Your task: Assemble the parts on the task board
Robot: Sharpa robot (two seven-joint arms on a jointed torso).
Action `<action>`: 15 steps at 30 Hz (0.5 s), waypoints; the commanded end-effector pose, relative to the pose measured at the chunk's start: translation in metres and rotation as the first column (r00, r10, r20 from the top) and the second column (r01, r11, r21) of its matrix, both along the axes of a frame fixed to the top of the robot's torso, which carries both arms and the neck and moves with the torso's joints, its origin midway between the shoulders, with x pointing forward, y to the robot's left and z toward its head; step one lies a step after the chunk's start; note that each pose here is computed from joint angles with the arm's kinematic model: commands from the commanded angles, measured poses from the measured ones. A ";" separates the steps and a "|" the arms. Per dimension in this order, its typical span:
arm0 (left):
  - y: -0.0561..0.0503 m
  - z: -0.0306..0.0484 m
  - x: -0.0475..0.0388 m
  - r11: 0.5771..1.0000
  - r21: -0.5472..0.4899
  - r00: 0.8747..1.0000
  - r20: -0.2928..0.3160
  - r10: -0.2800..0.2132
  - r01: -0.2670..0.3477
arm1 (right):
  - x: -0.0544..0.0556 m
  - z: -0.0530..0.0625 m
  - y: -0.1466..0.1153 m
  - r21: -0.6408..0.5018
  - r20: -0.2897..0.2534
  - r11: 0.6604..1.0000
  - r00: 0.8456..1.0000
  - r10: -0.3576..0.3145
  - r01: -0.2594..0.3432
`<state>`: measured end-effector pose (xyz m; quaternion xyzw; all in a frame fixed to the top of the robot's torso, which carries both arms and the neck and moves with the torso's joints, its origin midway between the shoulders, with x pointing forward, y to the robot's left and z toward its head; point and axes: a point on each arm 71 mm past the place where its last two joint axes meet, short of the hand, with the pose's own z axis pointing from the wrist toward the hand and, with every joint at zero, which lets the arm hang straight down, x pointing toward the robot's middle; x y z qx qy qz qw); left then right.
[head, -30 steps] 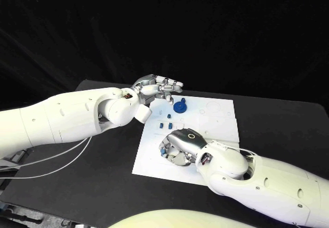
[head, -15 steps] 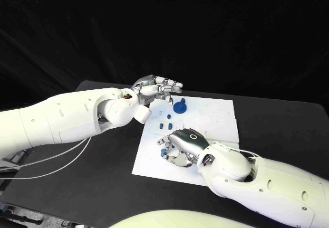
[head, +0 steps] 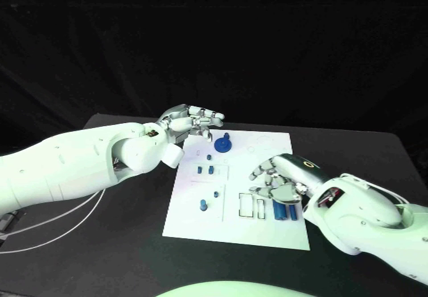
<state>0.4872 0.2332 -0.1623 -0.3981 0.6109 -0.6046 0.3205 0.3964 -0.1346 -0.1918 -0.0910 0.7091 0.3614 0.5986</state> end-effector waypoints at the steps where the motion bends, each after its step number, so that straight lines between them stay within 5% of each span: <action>1: 0.000 0.0014 -0.0008 1.000 -0.009 1.000 0.007 -0.013 0.013 | 0.000 -0.007 -0.032 0.060 -0.220 0.987 0.967 -0.131 0.147; 8: 0.003 0.0011 -0.0004 1.000 -0.007 1.000 0.009 -0.004 0.005 | -0.015 -0.009 -0.081 -0.052 -0.210 0.963 0.940 -0.270 0.265; 15: 0.002 -0.0007 -0.0002 1.000 -0.008 1.000 0.006 -0.013 0.013 | -0.026 -0.019 -0.091 -0.145 -0.142 0.934 0.927 -0.346 0.326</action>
